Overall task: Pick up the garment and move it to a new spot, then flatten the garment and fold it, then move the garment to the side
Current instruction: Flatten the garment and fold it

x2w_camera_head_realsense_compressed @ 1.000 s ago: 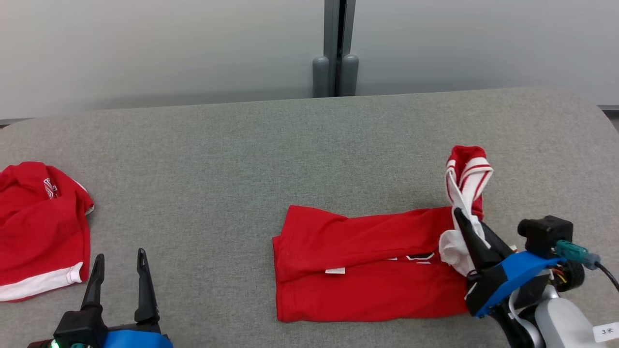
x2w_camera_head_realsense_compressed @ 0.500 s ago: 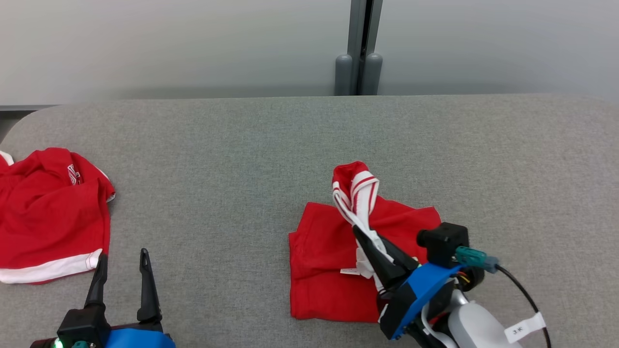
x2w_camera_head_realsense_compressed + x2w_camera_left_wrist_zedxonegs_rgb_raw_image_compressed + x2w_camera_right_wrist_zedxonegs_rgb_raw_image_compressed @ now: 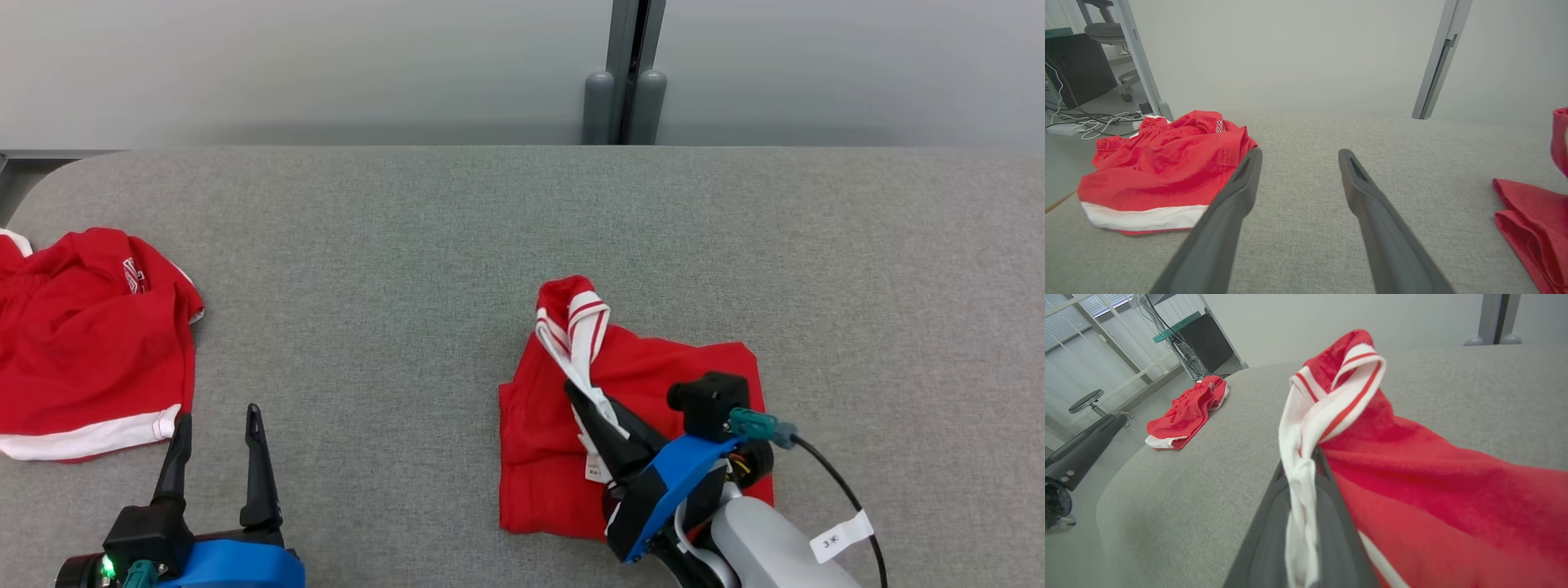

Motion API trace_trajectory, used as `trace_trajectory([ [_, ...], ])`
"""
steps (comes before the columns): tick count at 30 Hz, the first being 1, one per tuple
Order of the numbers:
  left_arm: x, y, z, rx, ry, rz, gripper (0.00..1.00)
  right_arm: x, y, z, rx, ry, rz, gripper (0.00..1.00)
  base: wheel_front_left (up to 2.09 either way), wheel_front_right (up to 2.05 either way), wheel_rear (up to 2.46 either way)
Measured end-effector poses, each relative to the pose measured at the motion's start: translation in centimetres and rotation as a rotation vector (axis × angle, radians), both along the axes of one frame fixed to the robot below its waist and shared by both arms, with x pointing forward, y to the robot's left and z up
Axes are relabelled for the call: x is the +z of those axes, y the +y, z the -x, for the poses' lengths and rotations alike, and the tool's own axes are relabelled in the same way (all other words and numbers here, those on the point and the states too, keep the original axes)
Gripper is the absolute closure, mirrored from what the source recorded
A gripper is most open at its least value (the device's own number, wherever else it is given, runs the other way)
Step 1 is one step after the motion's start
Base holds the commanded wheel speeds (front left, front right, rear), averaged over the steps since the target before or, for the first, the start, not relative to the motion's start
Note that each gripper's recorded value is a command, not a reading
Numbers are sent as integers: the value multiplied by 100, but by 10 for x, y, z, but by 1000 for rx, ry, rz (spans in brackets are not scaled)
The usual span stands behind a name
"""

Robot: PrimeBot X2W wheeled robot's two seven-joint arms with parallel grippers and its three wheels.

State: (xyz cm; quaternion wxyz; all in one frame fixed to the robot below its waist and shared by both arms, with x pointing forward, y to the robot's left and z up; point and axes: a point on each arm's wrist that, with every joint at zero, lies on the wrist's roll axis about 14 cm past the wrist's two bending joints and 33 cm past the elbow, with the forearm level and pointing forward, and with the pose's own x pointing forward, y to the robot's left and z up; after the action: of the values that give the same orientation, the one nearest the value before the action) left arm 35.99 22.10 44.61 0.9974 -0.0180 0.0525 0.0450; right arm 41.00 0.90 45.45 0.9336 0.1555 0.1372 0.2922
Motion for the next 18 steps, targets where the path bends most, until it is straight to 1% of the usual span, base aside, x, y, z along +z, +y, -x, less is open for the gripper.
trace_trajectory([
  [1, 0, 0, 0, 0, 1, 1, 0, -1, 3, 1, 7, 4, -5, 82, 0, 0, 0],
  [2, 0, -1, 0, -2, 1, 2, 0, -3, 5, 3, 13, 9, -9, 0, 0, 0, 0],
  [4, 0, -3, -1, -7, 1, 4, 0, -3, 10, 5, 27, 11, -23, 0, 0, 0, 0],
  [7, 1, -5, -2, -14, -3, 4, 0, 7, 13, 3, 26, -26, -43, 0, 0, 0, 0],
  [10, 3, -8, -3, -20, -11, 4, 0, 18, 6, -5, -7, -73, -56, 0, 0, 0, 0],
  [14, 7, -12, -6, -35, -23, 6, 0, 36, -22, -22, -88, -162, -37, 0, 0, 0, 0],
  [18, 12, -17, -9, -50, -39, 6, 0, 56, -70, -37, -201, -258, 3, 0, 0, 0, 0],
])
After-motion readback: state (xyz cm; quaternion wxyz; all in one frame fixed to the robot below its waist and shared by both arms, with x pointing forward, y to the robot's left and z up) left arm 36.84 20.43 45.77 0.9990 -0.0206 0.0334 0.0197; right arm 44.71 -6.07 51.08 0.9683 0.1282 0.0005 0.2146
